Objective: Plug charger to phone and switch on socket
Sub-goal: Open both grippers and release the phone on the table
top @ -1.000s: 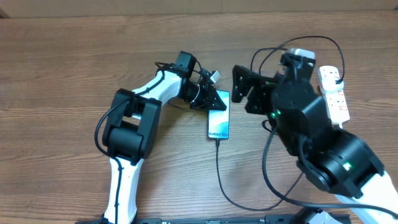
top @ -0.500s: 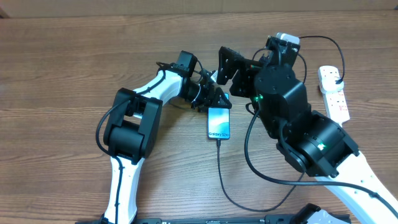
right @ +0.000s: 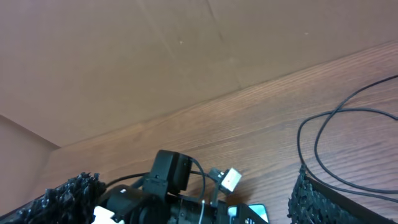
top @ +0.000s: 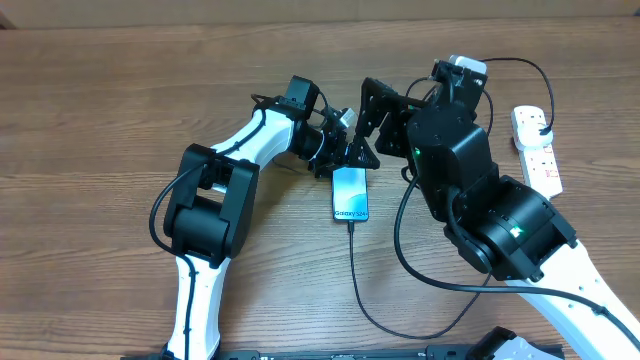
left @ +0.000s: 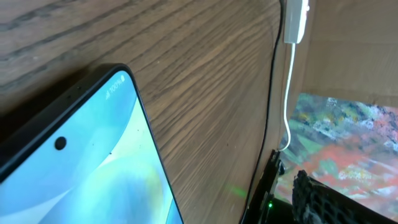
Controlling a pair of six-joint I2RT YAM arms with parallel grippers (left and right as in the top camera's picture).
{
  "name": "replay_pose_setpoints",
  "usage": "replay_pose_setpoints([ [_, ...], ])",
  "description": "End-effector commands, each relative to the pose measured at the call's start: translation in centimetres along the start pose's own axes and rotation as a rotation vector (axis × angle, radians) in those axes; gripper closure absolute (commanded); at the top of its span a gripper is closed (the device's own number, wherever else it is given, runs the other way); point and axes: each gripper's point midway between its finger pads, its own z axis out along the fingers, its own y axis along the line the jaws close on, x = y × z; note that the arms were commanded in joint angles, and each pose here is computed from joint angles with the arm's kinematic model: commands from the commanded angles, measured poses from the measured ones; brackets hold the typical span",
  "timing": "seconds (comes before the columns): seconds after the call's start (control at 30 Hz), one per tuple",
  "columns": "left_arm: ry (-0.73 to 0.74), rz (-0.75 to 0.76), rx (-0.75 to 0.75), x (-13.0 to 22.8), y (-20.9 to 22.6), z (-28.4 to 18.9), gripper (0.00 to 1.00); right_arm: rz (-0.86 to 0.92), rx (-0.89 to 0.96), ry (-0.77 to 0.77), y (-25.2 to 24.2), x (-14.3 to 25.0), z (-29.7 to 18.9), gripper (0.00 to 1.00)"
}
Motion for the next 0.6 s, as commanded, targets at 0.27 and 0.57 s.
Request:
replay_pose_setpoints([
  [0.27, -0.045, -0.4, -0.404, 1.8, 8.6, -0.3, 0.0, -0.018, 0.046, 0.023, -1.1, 0.7, 0.1, 0.0],
  [0.57, -0.011, -0.517, -0.564, 4.3, 10.7, -1.6, 0.0, -0.004, 0.049, 0.066, -1.4, 1.6, -0.1, 0.0],
])
